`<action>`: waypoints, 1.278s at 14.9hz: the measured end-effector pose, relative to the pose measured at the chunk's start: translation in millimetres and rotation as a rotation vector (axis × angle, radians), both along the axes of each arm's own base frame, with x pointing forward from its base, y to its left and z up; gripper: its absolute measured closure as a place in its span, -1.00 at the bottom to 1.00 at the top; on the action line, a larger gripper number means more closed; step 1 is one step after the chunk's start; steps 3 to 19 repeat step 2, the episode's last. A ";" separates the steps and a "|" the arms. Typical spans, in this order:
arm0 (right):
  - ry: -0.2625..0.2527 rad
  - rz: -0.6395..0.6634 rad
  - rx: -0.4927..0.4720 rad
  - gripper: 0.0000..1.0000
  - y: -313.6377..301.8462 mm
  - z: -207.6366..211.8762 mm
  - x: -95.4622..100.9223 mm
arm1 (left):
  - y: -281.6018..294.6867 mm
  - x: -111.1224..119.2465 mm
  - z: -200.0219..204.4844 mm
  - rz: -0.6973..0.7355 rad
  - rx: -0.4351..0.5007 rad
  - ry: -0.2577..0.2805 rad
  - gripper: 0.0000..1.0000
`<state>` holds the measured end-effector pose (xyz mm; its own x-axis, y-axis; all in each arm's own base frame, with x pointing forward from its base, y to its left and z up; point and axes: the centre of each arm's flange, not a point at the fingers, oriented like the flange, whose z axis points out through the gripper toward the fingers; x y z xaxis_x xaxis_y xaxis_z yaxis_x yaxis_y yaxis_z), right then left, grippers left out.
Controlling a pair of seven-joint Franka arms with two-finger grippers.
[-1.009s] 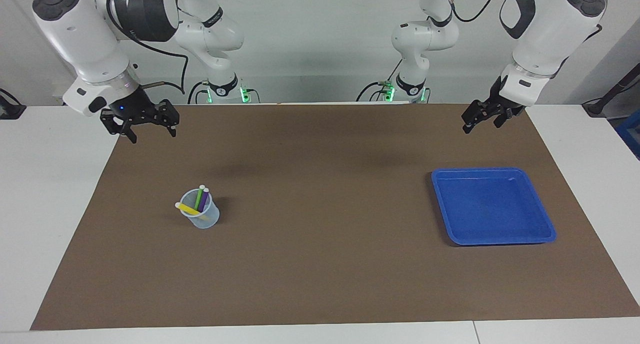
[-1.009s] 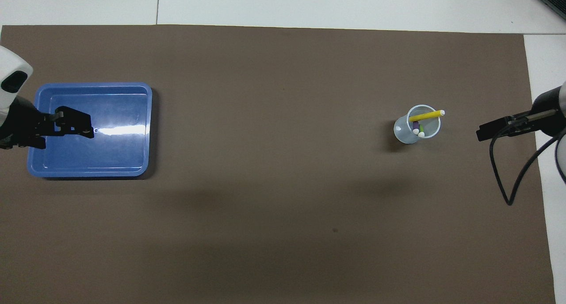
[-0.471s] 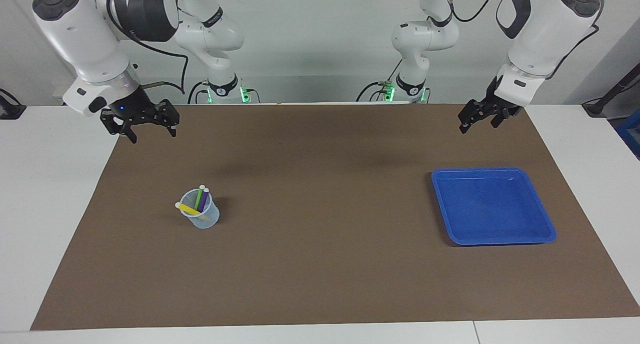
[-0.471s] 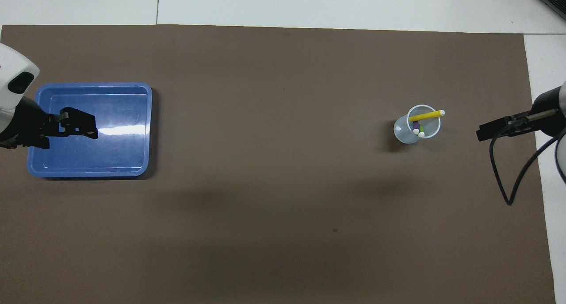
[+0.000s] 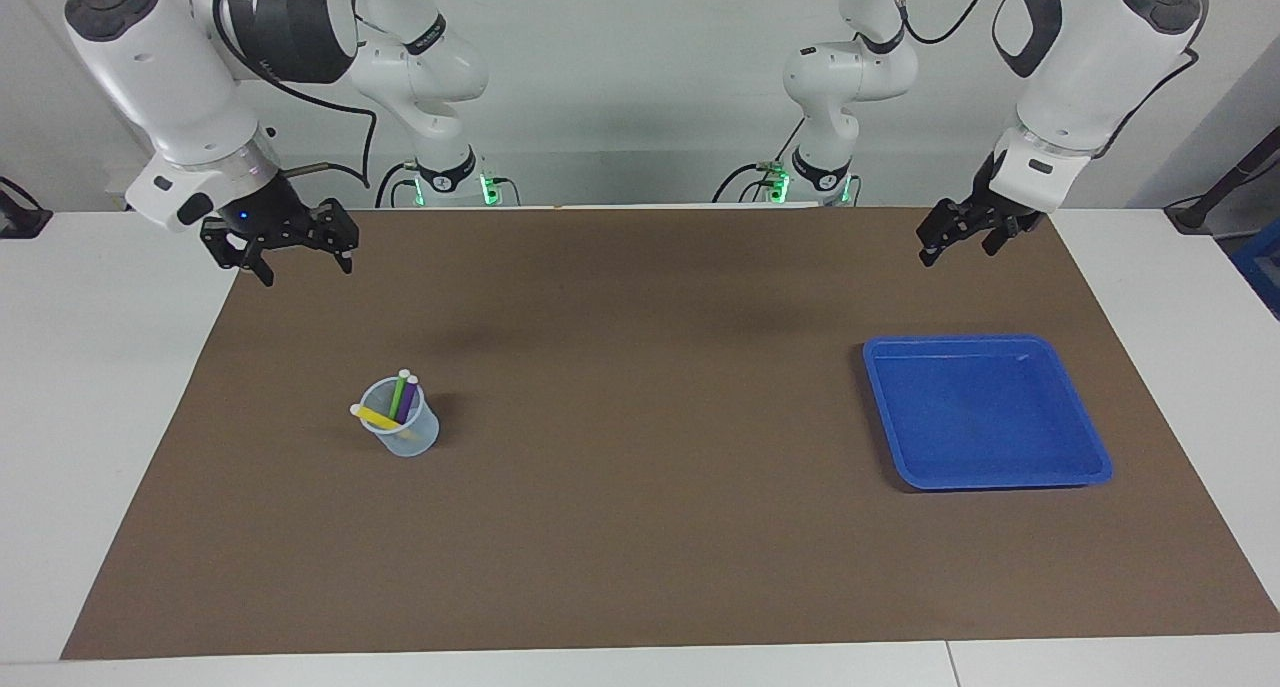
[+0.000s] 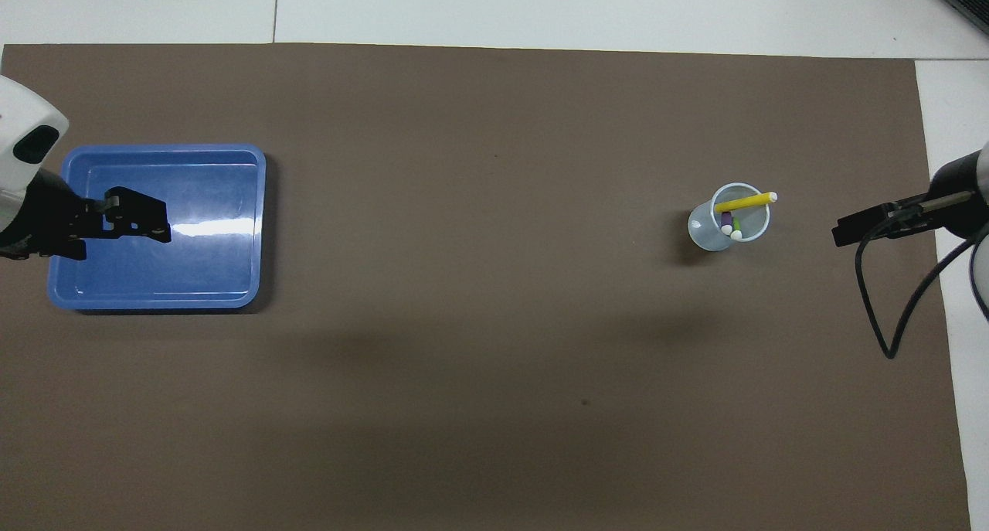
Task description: Transfer and insert pens with both arms
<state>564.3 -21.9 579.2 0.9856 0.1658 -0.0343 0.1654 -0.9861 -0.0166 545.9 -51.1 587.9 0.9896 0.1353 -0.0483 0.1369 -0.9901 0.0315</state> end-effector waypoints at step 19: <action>0.000 0.000 0.000 -1.00 0.0 0.0 0.0 | 0.7 0.1 0.0 0.001 0.000 0.000 -1.00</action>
